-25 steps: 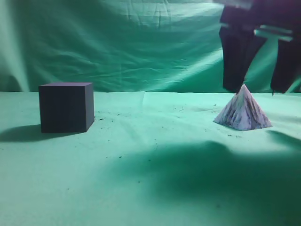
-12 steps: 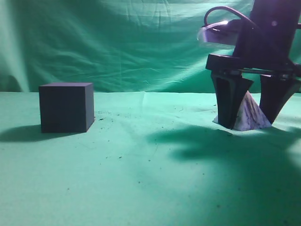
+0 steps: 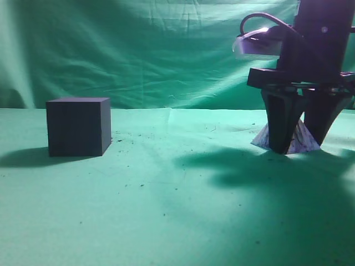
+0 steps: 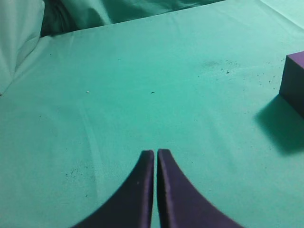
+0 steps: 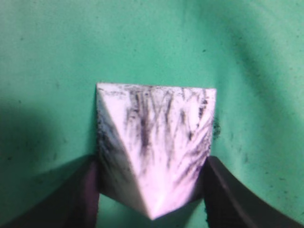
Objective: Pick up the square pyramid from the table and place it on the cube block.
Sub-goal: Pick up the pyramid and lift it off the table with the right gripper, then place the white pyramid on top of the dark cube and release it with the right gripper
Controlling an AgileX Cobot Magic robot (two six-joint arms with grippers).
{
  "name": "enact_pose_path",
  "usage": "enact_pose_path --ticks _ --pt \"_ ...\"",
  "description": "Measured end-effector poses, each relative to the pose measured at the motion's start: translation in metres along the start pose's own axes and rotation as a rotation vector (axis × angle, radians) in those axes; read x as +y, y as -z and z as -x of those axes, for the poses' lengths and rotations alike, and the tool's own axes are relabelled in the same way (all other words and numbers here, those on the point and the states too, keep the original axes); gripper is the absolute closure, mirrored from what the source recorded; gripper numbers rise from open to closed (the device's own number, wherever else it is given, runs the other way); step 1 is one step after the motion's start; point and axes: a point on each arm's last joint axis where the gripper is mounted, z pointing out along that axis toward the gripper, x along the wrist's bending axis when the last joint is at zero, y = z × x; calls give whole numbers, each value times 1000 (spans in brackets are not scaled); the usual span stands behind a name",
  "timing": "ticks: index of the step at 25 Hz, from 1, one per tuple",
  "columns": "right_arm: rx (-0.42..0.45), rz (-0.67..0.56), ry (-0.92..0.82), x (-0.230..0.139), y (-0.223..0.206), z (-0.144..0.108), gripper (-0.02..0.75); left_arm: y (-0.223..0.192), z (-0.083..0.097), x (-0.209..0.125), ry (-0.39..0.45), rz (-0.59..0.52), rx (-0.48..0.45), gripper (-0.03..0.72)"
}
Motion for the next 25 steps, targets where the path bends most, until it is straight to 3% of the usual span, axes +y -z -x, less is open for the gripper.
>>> enact_pose_path --ticks 7,13,15,20,25 --pt "-8 -52 -11 14 10 3 331 0 0 0 0 0 0 688" --pt "-11 33 20 50 67 -6 331 0 0 0 0 0 0 688" --pt "-10 86 71 63 92 -24 331 0 0 0 0 0 0 688" --pt "36 227 275 82 132 -110 331 0 0 0 0 0 0 688" --pt "81 239 413 92 123 -176 331 0 0 0 0 0 0 688"
